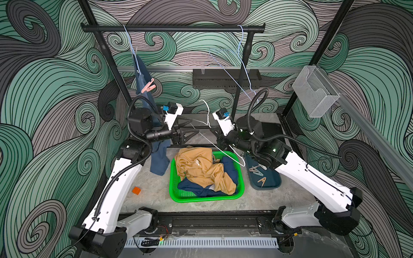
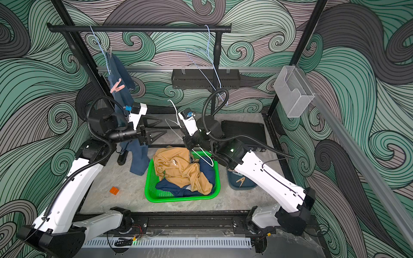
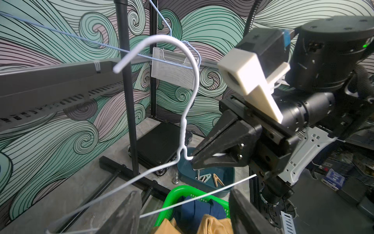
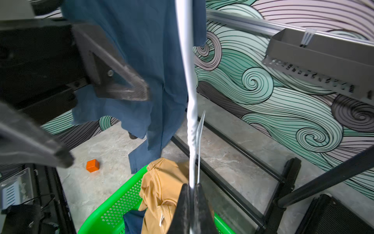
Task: Remove the clothespins securing t-shirts to the hanger
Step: Place the hanger on the clothes rail, then pick up the hanger from the clothes rail.
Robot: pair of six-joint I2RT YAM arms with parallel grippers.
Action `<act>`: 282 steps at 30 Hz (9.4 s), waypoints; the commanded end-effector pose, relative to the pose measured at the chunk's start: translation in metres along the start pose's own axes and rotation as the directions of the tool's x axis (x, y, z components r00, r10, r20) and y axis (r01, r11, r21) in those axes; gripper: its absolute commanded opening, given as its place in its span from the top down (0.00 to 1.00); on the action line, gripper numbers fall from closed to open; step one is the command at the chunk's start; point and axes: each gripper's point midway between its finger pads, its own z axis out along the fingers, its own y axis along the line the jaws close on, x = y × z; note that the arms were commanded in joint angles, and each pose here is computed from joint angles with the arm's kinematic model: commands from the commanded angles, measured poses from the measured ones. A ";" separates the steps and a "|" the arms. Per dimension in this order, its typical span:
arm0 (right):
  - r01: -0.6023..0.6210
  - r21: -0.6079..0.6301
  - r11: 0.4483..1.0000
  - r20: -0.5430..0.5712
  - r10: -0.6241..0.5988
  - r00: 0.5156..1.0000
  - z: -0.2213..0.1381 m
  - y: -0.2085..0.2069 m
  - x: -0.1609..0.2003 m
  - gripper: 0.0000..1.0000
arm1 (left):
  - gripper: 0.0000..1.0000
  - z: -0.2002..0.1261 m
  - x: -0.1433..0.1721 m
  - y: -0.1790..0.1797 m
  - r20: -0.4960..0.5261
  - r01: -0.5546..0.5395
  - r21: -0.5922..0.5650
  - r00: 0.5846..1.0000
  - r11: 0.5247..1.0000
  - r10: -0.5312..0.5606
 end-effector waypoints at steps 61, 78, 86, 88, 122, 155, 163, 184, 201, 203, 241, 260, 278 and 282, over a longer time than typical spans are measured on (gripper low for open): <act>-0.303 0.359 0.883 0.580 0.043 0.813 0.094 -0.196 -0.187 1.00 | 0.32 0.005 0.023 -0.017 0.103 0.149 -0.019 0.984 0.989 -0.147; -0.200 0.417 0.886 0.522 -0.054 0.851 0.084 -0.172 -0.192 0.53 | 0.32 0.006 0.026 -0.018 0.099 0.148 -0.024 0.984 0.989 -0.145; -0.210 0.457 0.864 0.520 -0.068 0.851 0.064 -0.169 -0.197 0.18 | 0.32 0.005 0.025 -0.019 0.102 0.146 -0.026 0.985 0.989 -0.143; -0.212 0.473 0.855 0.519 -0.076 0.851 0.057 -0.168 -0.198 0.12 | 0.32 0.005 0.025 -0.019 0.102 0.145 -0.023 0.985 0.989 -0.142; -0.130 0.481 0.867 0.463 -0.126 0.878 -0.014 -0.118 -0.159 0.01 | 0.32 0.000 0.023 -0.026 0.101 0.144 -0.033 0.985 0.989 -0.140; 0.107 0.228 0.968 0.129 -0.139 0.982 -0.058 -0.019 -0.031 0.01 | 0.30 -0.129 0.068 0.002 0.078 0.202 -0.707 0.975 0.678 -0.209; 0.072 0.137 0.988 -0.090 -0.060 0.994 -0.033 -0.005 0.050 0.01 | 0.03 -0.201 0.031 0.016 0.090 0.126 -0.898 0.991 0.422 -0.103; -0.075 0.261 0.962 -0.254 0.144 0.956 -0.029 -0.024 0.108 0.01 | 0.01 -0.186 -0.113 0.072 0.054 0.056 -0.965 0.998 0.255 -0.013; -0.104 0.233 0.967 -0.301 0.173 0.938 -0.026 -0.016 0.132 0.01 | 0.01 -0.201 -0.171 0.166 0.564 0.555 -0.754 0.821 0.352 -0.088; -0.100 0.235 0.967 -0.309 0.172 0.936 -0.025 -0.016 0.135 0.01 | 0.01 -0.198 -0.172 0.177 0.599 0.592 -0.708 0.792 0.384 -0.118; -0.088 0.195 0.977 -0.388 0.159 0.908 0.007 -0.002 0.155 0.01 | 0.37 -0.135 -0.174 0.246 0.651 0.709 -0.263 0.631 0.654 -0.422; -0.097 0.191 0.977 -0.389 0.166 0.906 0.008 -0.001 0.155 0.01 | 0.62 -0.118 -0.175 0.244 0.634 0.714 -0.218 0.622 0.665 -0.460; -0.103 0.187 0.977 -0.390 0.170 0.905 0.007 0.000 0.155 0.01 | 0.93 -0.120 -0.193 0.236 0.646 0.695 -0.217 0.629 0.686 -0.433; -0.100 0.184 0.978 -0.392 0.167 0.905 0.007 0.001 0.155 0.01 | 0.99 -0.120 -0.196 0.235 0.648 0.691 -0.211 0.628 0.691 -0.431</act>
